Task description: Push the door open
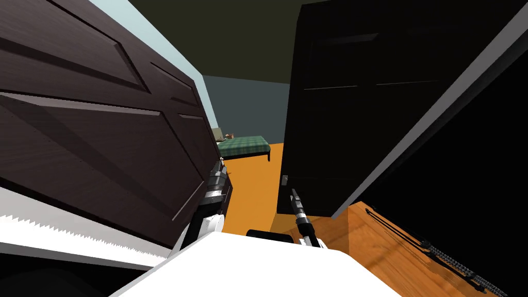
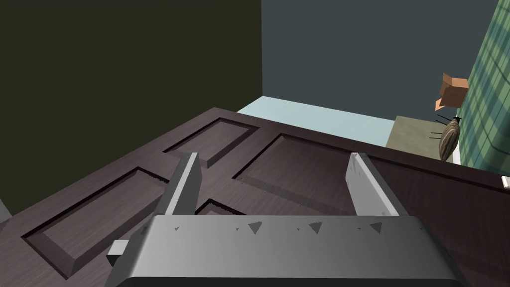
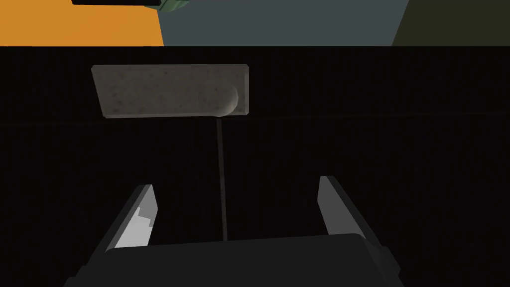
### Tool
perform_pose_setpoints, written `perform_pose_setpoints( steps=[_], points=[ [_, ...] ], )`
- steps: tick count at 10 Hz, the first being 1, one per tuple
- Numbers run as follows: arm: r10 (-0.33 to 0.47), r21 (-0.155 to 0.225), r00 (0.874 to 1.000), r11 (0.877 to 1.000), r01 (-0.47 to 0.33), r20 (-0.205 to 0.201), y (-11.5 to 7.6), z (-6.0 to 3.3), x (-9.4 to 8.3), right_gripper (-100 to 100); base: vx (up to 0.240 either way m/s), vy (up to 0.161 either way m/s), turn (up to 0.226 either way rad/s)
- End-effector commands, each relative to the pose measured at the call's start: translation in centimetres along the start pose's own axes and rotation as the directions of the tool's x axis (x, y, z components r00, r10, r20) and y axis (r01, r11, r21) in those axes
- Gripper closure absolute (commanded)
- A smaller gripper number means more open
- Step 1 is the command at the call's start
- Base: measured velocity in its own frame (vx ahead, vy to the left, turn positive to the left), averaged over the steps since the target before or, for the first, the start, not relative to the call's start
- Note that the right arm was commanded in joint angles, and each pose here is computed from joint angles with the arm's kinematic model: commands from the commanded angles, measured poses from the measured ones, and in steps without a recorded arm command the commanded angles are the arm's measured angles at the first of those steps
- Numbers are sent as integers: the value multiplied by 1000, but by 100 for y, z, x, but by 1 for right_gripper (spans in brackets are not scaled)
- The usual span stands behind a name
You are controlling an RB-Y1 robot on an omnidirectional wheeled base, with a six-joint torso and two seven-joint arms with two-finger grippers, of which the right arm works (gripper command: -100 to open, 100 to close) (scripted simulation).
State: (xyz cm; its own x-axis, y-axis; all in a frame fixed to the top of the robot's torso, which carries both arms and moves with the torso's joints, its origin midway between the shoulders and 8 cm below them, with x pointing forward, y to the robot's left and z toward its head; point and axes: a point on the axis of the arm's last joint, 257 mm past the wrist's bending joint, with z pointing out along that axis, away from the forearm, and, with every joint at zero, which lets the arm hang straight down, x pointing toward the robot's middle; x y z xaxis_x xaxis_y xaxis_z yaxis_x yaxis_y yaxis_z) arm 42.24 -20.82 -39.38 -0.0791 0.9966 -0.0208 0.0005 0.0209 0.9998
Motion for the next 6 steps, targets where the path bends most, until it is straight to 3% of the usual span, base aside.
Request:
perform_pose_setpoints(
  steps=[1,6],
  points=[
    [-4,-3,1000,1000,4,2,7,11,-23,-100,186,44,15],
    [-1,-10,1000,1000,1,14,19,41,-40,-100,200,19,22]
  ],
)
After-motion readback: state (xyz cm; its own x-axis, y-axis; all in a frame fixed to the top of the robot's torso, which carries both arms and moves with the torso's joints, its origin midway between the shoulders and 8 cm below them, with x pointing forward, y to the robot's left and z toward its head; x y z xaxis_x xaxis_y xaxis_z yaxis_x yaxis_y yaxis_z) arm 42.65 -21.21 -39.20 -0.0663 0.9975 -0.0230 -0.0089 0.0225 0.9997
